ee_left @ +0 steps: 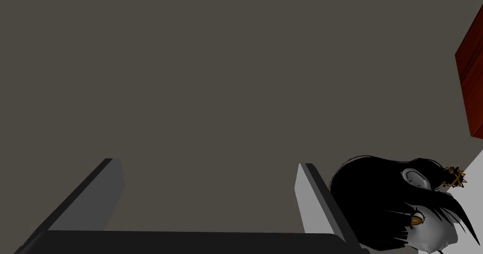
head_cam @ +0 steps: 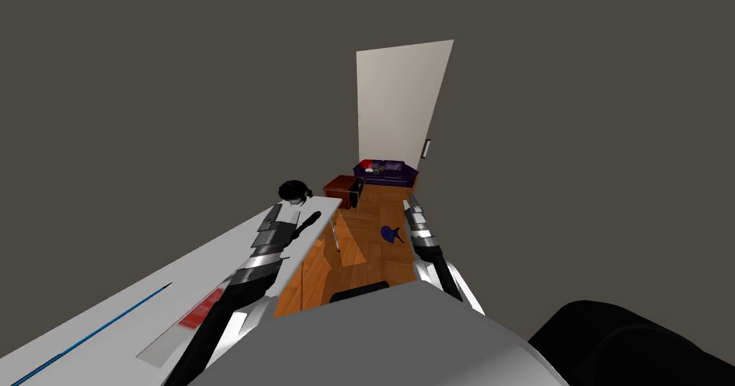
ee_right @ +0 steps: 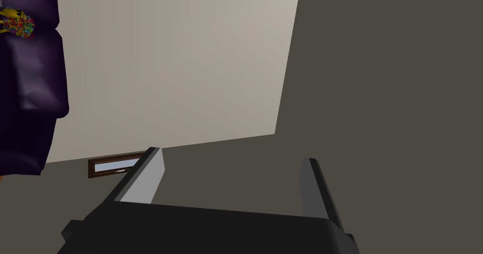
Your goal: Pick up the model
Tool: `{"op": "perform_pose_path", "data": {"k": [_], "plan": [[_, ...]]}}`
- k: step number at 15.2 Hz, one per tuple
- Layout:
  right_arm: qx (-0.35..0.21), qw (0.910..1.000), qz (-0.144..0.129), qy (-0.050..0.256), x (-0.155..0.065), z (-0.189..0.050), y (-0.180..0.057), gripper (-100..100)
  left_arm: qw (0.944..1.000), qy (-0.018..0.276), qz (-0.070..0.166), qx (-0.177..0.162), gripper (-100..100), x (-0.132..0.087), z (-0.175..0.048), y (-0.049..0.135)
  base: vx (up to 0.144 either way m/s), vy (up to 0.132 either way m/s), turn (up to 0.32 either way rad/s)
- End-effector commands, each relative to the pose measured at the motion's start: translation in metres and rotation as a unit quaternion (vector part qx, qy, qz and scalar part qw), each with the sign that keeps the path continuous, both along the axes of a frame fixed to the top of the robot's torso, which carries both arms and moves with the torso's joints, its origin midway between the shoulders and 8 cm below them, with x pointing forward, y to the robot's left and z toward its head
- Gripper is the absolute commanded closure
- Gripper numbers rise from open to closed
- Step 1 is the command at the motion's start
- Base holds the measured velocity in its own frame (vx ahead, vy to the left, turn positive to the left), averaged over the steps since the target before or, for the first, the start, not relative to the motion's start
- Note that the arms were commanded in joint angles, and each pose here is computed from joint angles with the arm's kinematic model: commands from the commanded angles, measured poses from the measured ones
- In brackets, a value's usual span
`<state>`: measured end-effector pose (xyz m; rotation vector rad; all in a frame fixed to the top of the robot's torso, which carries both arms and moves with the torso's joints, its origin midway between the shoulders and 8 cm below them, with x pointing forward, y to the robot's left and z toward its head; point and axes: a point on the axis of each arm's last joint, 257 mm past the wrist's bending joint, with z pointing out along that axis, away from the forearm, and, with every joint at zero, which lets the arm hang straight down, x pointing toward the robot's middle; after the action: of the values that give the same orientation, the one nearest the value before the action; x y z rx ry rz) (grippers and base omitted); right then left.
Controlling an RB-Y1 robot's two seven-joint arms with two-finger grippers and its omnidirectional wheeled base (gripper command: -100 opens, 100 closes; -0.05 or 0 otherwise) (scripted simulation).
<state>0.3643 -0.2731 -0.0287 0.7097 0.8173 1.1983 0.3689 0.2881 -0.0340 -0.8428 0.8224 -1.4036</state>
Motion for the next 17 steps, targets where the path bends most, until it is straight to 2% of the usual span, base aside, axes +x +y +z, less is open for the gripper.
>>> {"op": "perform_pose_path", "data": {"k": [1, 2, 3, 4, 5, 6, 9, 12, 13, 14, 17], "plan": [[0.000, 1.0000, 0.000, 0.000, 0.000, 0.000, 0.000, 0, 0.9999, 0.015, -0.001, 0.000, -100, 0.003, -0.005, 0.006, 0.065, -0.031, 0.021], [0.000, 1.0000, 0.000, 0.000, 0.000, 0.000, 0.000, 0, 0.9995, 0.033, 0.000, -0.001, -100, 0.005, -0.012, 0.012, 0.062, -0.027, 0.028], [0.000, 1.0000, 0.000, 0.000, 0.000, 0.000, 0.000, 0, 0.9995, 0.033, 0.000, -0.001, -100, 0.005, -0.012, 0.012, 0.054, -0.025, 0.022], [0.000, 1.0000, 0.000, 0.000, 0.000, 0.000, 0.000, 0, 0.9987, 0.052, 0.001, -0.004, -100, 0.007, -0.020, 0.020, 0.064, -0.028, 0.026], [0.000, 1.0000, 0.000, 0.000, 0.000, 0.000, 0.000, 0, 0.9987, 0.052, 0.001, -0.004, -100, 0.007, -0.020, 0.020, 0.069, -0.028, 0.027], [0.000, 1.0000, 0.000, 0.000, 0.000, 0.000, 0.000, 0, 0.9975, 0.070, 0.003, -0.007, -100, 0.009, -0.027, 0.028, 0.083, -0.032, 0.033], [0.000, 1.0000, 0.000, 0.000, 0.000, 0.000, 0.000, 0, 0.9957, 0.092, 0.007, -0.013, -100, 0.010, -0.036, 0.037, 0.075, -0.047, 0.032], [0.000, 1.0000, 0.000, 0.000, 0.000, 0.000, 0.000, 0, 0.9914, 0.128, 0.014, -0.026, -100, 0.011, -0.050, 0.056, 0.085, -0.036, 0.030], [0.000, 1.0000, 0.000, 0.000, 0.000, 0.000, 0.000, 0, 0.9906, 0.134, 0.015, -0.026, -100, 0.012, -0.053, 0.056, 0.091, -0.033, 0.034], [0.000, 1.0000, 0.000, 0.000, 0.000, 0.000, 0.000, 0, 0.9883, 0.147, 0.019, -0.034, -100, 0.011, -0.058, 0.066, 0.089, -0.033, 0.037], [0.000, 1.0000, 0.000, 0.000, 0.000, 0.000, 0.000, 0, 0.9829, 0.177, 0.026, -0.044, -100, 0.011, -0.071, 0.077, 0.084, -0.040, 0.035]]}}
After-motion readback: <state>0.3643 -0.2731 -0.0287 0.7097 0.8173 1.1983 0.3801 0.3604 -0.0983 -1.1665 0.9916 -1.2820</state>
